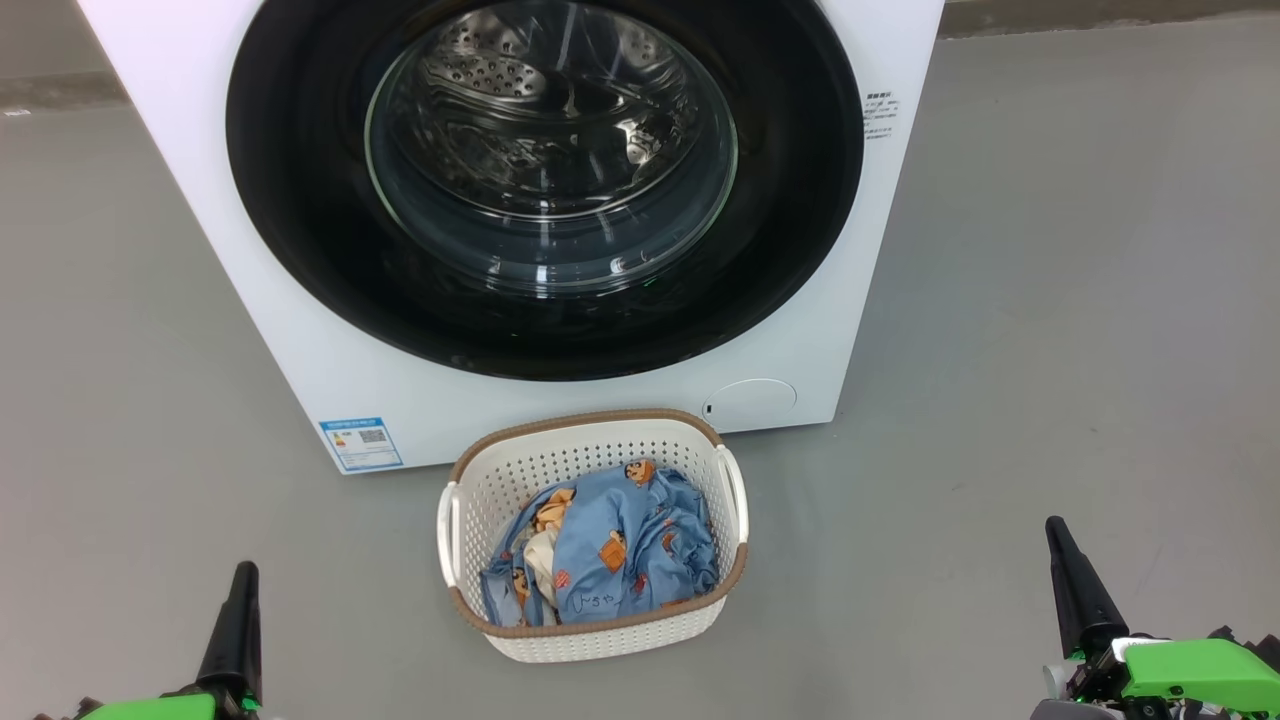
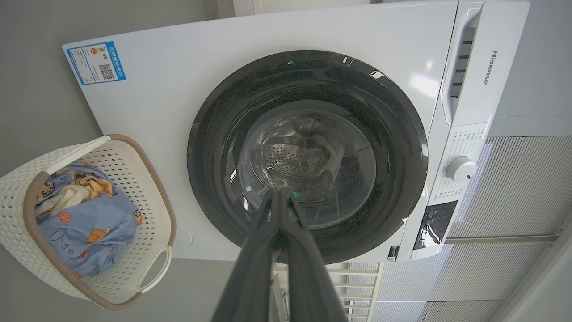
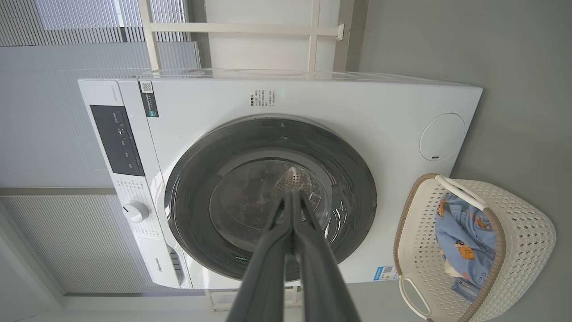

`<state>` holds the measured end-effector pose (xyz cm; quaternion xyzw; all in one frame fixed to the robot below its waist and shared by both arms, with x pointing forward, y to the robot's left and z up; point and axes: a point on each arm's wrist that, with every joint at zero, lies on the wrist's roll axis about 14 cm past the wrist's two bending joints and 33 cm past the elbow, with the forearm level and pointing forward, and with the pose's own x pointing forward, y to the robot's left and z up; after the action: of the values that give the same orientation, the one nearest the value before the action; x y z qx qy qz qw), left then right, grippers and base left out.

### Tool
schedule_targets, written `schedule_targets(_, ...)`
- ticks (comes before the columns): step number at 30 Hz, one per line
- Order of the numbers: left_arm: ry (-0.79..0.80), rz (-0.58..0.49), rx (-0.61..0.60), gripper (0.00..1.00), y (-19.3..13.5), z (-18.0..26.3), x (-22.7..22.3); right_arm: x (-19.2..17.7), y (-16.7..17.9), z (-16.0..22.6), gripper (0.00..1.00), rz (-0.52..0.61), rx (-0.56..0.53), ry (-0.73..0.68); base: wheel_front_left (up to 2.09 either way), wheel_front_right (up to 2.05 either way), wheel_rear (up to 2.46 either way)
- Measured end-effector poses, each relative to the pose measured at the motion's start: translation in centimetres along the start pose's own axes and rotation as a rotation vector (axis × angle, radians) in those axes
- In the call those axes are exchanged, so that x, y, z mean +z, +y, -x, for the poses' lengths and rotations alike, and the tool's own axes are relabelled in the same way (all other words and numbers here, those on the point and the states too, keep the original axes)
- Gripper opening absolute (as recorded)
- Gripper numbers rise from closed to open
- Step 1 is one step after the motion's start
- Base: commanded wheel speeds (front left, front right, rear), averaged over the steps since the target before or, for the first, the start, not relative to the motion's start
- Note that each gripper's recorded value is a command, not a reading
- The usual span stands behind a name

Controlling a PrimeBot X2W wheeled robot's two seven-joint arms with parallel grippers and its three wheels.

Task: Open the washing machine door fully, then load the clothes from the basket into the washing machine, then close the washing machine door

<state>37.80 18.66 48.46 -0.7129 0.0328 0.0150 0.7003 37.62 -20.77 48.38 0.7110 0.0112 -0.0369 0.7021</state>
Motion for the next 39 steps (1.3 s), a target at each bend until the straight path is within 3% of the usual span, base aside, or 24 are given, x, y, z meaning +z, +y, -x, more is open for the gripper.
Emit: schedule_targets(39, 0.001, 0.000, 0.000, 0.00, 0.01, 0.00, 0.00, 0.00, 0.00, 0.00, 0.00, 0.000, 0.000, 0.000, 0.00, 0.00, 0.00)
